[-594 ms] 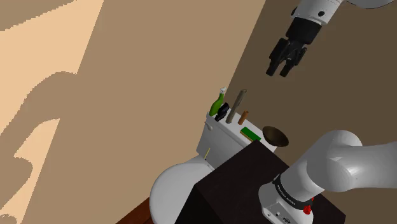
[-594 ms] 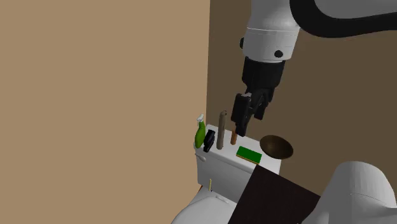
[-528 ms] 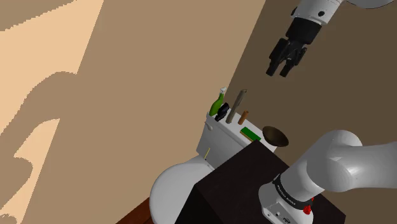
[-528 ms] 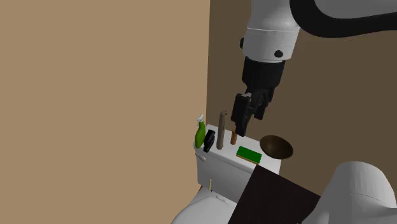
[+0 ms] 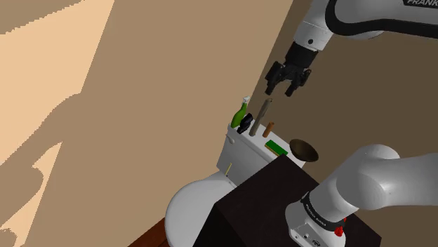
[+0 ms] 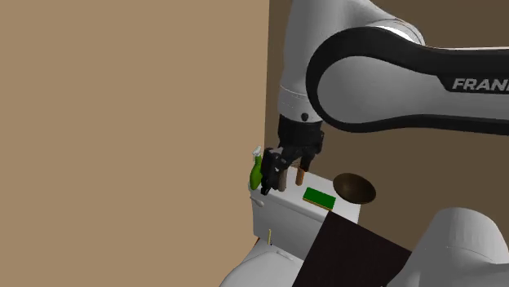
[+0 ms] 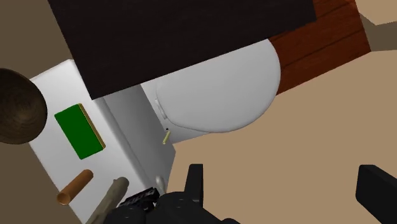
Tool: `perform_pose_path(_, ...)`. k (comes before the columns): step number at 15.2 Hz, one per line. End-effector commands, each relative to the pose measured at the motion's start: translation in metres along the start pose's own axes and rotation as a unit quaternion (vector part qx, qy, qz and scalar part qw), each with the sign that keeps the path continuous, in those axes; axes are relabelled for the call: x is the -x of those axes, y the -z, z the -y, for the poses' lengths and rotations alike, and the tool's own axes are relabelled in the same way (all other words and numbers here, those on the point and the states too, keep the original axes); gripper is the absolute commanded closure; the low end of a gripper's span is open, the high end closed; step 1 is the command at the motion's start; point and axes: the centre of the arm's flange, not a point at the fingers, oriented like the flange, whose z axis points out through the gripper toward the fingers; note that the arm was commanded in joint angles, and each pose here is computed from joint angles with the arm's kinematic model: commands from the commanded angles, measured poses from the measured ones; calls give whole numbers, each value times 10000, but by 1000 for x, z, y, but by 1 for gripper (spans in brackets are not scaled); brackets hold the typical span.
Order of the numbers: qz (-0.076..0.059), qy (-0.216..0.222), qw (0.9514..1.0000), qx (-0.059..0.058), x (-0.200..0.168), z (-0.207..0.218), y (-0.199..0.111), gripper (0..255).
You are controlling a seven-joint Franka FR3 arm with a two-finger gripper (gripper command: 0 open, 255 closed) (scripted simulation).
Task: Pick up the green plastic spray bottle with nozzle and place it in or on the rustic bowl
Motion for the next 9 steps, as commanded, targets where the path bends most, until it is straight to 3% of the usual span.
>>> perform_pose_path(1, -143, -285, 9995, 75, -10, 7, -23, 0)
perform_pose_path(5, -384, -830, 9955, 237, -36, 17, -64, 0)
perform_pose_path(9, -624, -1372, 9878, 399, -64, 22, -105, 0)
